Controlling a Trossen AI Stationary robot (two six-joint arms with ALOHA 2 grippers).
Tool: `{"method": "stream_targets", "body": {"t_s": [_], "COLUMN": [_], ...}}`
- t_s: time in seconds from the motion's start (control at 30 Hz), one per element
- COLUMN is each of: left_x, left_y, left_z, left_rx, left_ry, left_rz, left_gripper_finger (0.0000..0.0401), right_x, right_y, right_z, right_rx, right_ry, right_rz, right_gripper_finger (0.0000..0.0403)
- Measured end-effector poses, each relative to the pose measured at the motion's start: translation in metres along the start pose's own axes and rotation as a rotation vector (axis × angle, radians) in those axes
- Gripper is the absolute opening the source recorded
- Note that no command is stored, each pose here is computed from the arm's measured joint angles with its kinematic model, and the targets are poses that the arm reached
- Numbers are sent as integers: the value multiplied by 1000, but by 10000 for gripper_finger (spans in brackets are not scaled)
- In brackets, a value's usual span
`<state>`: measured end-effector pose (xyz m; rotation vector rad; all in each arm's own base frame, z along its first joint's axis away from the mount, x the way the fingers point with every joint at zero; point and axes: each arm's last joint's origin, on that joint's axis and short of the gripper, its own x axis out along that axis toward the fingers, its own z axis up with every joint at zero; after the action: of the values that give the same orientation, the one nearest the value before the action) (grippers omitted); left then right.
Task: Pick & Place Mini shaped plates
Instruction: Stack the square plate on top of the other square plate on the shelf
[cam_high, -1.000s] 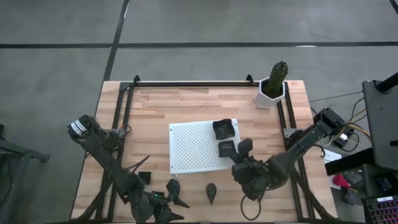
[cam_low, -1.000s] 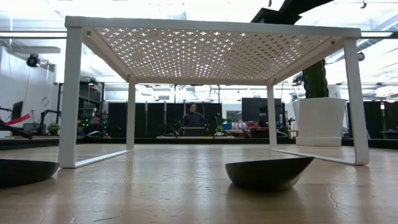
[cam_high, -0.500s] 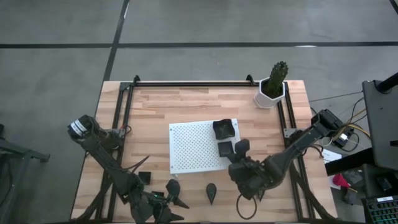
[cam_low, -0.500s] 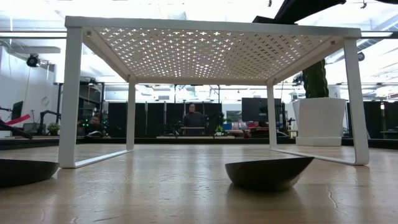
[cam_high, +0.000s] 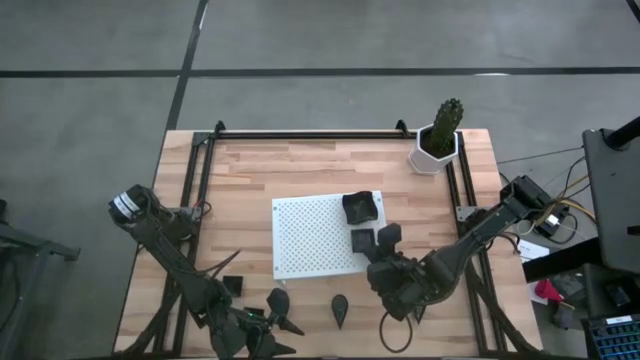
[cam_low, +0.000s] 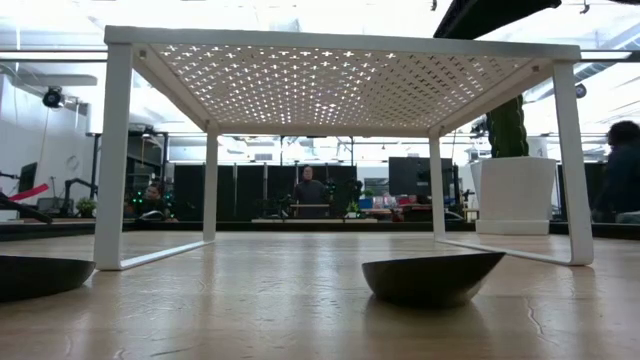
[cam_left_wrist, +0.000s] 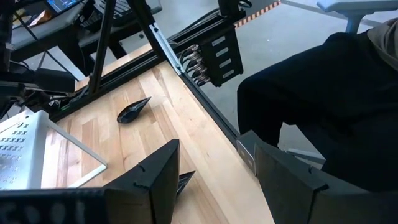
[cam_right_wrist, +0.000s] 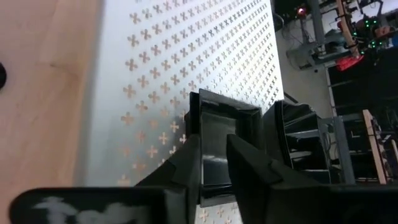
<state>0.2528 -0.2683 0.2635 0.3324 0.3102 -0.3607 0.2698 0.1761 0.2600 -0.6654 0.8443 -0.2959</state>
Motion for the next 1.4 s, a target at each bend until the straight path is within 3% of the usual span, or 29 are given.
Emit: {"method": "stream_targets", "body": {"t_s": [0.17,0.33,0.63,0.9,1.4], "left_x": [-1,-5,-28,-45,-26], "left_y": [0,1,-3,-31,-67], "left_z": [-2,-4,-28,-47,-85], "left_rx": [-14,-55,-330,-452,-463], "left_ry": [21,67,364,542,677], "left_rz": [-2,-4,12,-16,38], "left_gripper_finger": [202,202,202,199,176], "right_x": [-14,-28,-48,-59,-62], "right_y": [-6,-15,-7,5,7], "right_z": [14,29,42,43,46], "right_rx": [42,88,174,202,226], "right_ry": [-52,-105,-204,-266,-297], "right_rz": [18,34,115,157,168], "right_gripper_finger": [114,120,114,114,105]}}
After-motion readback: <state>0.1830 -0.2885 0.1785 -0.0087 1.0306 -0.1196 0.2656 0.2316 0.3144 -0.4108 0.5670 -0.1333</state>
